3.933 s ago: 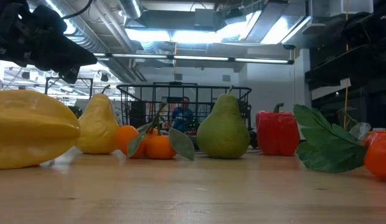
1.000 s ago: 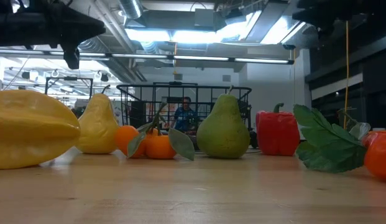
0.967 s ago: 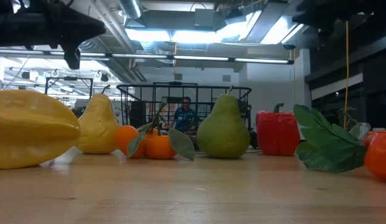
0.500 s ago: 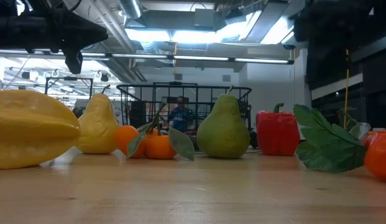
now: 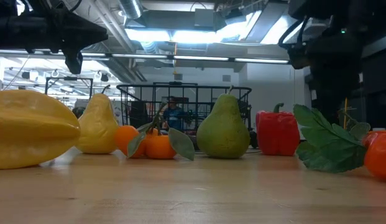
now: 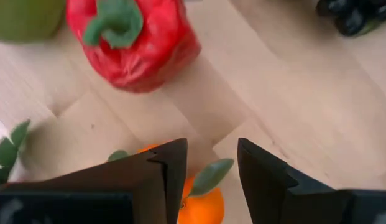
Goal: Build produce basket
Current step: Put the right tangerine into the wire organizer
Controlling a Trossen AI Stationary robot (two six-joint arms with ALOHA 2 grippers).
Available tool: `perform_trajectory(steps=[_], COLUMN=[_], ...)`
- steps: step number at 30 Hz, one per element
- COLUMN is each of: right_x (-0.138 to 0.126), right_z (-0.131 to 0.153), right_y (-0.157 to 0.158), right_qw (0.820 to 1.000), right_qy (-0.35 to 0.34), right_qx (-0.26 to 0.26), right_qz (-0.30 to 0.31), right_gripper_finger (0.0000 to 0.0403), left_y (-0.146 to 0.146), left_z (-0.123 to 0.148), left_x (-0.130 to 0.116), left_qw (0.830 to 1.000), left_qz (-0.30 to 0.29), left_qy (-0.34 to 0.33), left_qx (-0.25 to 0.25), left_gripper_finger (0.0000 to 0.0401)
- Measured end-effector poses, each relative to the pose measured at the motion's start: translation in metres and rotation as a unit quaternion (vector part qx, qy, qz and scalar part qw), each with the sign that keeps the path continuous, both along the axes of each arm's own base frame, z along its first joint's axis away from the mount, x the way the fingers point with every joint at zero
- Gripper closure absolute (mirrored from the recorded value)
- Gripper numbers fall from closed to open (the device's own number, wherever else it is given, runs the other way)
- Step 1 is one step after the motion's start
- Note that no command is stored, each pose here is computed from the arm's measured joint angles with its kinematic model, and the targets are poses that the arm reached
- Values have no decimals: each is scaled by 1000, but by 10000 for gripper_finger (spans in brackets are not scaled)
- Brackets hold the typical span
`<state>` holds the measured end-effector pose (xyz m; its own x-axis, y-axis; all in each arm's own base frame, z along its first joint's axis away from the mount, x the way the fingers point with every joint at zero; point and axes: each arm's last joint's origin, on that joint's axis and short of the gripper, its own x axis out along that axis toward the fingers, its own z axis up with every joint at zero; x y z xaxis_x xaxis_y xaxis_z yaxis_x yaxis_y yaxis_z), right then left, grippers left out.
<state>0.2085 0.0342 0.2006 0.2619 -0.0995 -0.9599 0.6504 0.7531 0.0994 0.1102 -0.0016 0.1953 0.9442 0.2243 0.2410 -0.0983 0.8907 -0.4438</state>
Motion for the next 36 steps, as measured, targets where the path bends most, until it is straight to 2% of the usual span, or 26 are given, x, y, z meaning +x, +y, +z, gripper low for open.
perform_trajectory(steps=[11,21,32,36], right_x=[-2,-7,2,2], right_z=[-2,-2,-26,-28], right_y=[22,37,41,42], right_qw=[999,999,998,998], right_qy=[-2,-1,52,59], right_qx=[32,37,14,21], right_qz=[1,15,15,16], right_gripper_finger=[272,272,272,272], left_y=[0,0,0,0], left_z=[0,-1,-1,-2], left_x=[0,0,0,0], left_qw=[1000,1000,1000,1000], left_qz=[0,0,1,1], left_qy=[1,2,3,10], left_qx=[-1,1,1,2], left_gripper_finger=[360,360,360,360])
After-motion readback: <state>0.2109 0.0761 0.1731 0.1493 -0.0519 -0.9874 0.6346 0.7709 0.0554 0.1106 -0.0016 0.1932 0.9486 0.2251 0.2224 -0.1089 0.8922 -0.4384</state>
